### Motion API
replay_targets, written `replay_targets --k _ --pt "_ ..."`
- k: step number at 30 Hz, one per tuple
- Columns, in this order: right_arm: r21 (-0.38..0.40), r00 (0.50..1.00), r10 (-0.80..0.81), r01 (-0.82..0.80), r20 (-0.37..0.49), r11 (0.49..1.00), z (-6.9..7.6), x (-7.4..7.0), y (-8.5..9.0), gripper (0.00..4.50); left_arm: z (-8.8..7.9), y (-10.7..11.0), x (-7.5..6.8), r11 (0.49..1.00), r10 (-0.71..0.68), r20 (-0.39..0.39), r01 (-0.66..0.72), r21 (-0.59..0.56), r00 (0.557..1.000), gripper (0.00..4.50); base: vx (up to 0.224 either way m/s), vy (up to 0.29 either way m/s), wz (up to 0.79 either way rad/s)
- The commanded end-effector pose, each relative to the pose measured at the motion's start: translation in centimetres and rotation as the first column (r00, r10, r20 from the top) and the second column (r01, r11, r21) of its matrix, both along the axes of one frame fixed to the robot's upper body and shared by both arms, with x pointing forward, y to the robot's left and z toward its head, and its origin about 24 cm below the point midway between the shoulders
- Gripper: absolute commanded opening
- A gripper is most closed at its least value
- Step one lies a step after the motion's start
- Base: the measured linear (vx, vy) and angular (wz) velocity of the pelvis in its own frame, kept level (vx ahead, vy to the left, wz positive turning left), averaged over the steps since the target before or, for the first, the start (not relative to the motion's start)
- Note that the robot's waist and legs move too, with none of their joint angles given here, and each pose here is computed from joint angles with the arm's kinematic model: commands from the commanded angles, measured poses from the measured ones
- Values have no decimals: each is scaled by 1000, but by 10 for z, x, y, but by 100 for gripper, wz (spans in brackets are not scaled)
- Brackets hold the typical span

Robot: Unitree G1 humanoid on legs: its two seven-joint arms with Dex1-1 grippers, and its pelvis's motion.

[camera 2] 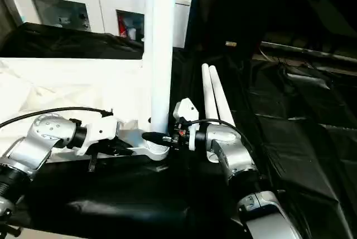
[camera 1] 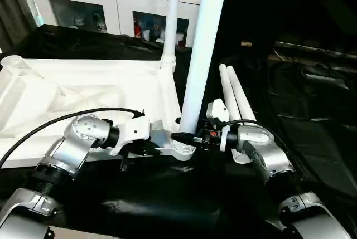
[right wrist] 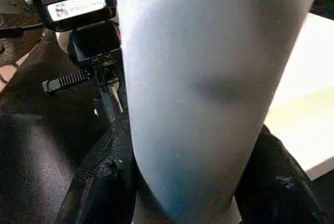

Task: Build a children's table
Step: Insert table leg to table base

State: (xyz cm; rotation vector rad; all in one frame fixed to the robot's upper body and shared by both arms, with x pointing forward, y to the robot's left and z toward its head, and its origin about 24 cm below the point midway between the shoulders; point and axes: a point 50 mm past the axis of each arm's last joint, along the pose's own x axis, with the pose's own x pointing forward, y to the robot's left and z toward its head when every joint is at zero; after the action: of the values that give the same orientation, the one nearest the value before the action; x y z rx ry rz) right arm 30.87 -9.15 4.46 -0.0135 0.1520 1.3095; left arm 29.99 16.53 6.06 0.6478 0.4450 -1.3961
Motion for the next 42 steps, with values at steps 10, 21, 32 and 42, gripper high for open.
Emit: replay_targets --k 10,21,32,42 --pt "-97 972 -174 160 -158 982 -47 -13 -18 192 1 -9 1 999 -39 19 39 -14 999 0 0 0 0" --pt "-92 969 -192 180 -156 979 -50 -14 -19 192 1 -6 3 1000 -20 17 20 -15 1000 0 0 0 0" --pt "-217 710 -698 670 -94 710 -52 24 -16 192 1 -7 40 908 417 104 -418 -8 903 0 0 0 0" --pt "-266 520 -841 798 -147 540 -45 33 37 192 -6 -70 45 858 508 135 -513 0 850 0 0 0 0"
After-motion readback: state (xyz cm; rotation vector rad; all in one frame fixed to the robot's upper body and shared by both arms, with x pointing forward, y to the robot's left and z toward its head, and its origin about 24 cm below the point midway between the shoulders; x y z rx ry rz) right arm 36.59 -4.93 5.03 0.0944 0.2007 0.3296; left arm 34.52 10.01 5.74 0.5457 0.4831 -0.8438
